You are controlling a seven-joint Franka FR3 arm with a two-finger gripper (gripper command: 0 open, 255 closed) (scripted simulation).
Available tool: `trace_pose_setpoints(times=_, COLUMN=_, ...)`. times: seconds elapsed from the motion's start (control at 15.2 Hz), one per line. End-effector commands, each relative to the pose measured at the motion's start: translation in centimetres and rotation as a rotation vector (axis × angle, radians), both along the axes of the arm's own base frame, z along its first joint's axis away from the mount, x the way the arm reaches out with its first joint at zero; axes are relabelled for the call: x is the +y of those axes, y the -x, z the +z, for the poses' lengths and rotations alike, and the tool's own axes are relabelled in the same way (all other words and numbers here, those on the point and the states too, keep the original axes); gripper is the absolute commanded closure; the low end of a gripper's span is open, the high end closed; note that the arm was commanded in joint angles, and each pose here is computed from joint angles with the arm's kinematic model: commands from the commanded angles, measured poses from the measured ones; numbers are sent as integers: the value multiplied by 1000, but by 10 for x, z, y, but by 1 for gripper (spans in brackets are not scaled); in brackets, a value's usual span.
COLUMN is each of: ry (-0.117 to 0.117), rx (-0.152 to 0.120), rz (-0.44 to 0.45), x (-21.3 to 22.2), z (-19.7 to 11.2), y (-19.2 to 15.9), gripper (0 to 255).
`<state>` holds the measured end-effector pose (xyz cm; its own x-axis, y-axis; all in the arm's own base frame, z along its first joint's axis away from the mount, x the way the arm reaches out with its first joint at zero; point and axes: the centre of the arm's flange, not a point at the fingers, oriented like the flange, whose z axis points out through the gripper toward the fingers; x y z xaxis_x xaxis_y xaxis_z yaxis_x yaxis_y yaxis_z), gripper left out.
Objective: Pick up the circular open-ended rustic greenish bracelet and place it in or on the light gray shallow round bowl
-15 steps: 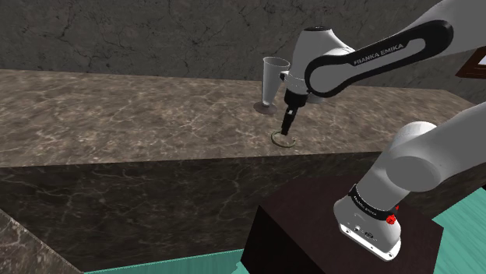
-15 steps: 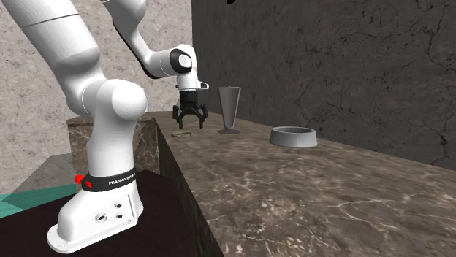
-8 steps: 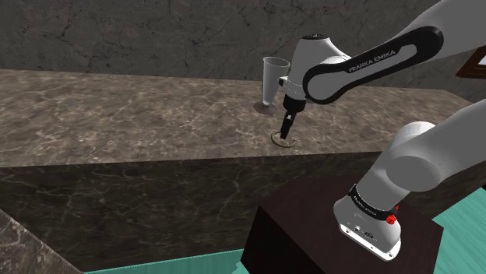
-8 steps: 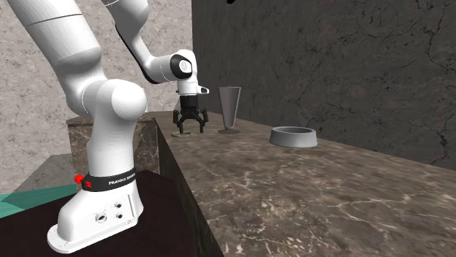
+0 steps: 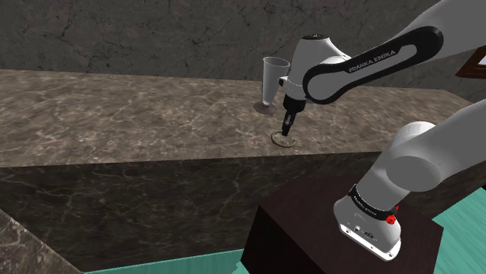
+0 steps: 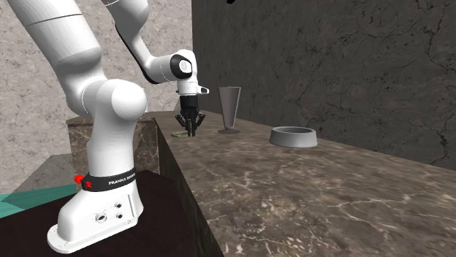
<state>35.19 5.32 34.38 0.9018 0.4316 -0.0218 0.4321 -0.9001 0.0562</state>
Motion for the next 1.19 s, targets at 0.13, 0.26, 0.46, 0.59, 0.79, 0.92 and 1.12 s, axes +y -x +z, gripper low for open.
trace_pose_setpoints(times=0.13, ry=0, rx=0, rz=0, x=0, z=0, y=0, gripper=255)
trace_pose_setpoints(times=0.26, ry=0, rx=0, rz=0, x=0, z=0, y=0, gripper=255)
trace_pose_setpoints(times=0.46, ry=0, rx=0, rz=0, x=0, z=16, y=0, gripper=255)
trace_pose_setpoints(times=0.59, ry=0, rx=0, rz=0, x=0, z=26, y=0, gripper=255)
trace_pose_setpoints(times=0.79, ry=0, rx=0, rz=0, x=0, z=42, y=0, gripper=255)
trace_pose_setpoints(times=0.92, ry=0, rx=0, rz=0, x=0, z=53, y=0, gripper=255)
trace_pose_setpoints(times=1.12, ry=0, rx=0, rz=0, x=0, z=68, y=0, gripper=255)
